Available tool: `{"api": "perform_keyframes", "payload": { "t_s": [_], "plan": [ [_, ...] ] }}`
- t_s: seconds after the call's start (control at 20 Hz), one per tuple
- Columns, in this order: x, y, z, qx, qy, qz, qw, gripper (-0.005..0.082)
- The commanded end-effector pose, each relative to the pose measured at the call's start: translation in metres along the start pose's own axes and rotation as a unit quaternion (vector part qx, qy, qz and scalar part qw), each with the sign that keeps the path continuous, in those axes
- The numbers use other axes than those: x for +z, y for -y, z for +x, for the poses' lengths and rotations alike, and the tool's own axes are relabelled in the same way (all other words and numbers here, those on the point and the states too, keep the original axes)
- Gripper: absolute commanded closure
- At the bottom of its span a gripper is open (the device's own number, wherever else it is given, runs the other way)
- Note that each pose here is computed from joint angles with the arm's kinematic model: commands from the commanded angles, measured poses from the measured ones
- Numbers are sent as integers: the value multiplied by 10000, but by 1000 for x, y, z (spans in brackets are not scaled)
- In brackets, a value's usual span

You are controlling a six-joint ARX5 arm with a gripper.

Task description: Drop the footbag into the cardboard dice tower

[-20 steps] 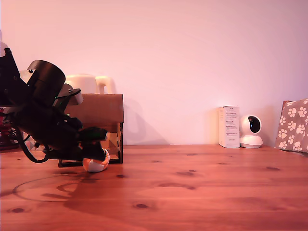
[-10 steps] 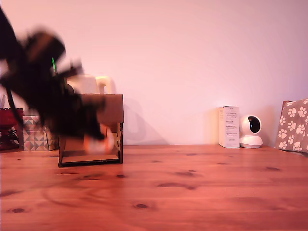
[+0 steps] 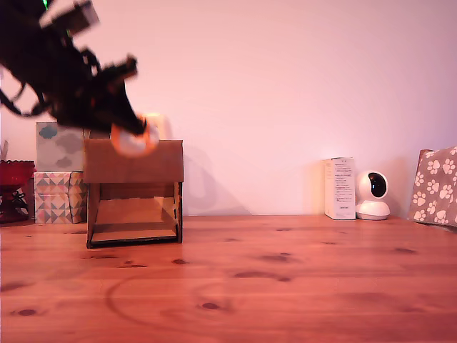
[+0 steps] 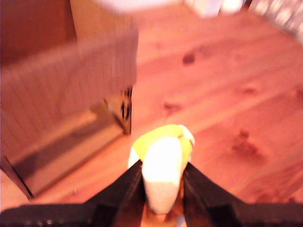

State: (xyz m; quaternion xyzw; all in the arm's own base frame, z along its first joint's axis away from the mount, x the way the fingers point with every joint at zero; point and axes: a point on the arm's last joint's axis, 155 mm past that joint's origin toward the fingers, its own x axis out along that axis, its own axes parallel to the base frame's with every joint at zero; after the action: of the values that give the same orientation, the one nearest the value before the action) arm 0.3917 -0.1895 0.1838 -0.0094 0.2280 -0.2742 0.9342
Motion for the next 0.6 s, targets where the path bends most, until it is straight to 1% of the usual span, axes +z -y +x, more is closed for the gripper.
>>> {"api": "perform_keyframes", "payload": {
  "t_s": [0.0, 0.1, 0.2, 0.3, 0.4, 0.45, 0.5, 0.55],
  "plan": [
    [14, 1, -6, 1, 267, 154, 9995, 609],
    [33, 0, -8, 42, 644, 261, 9976, 609],
    [52, -2, -11, 94, 1027, 341, 9941, 609],
    [72, -4, -16, 201, 1428, 447, 9885, 609],
    [90, -8, -22, 384, 1789, 725, 9804, 609],
    [97, -9, -25, 449, 1913, 816, 9771, 609],
    [103, -11, -26, 486, 1967, 888, 9752, 609],
    [108, -14, -25, 516, 1994, 895, 9745, 609]
  ]
}}
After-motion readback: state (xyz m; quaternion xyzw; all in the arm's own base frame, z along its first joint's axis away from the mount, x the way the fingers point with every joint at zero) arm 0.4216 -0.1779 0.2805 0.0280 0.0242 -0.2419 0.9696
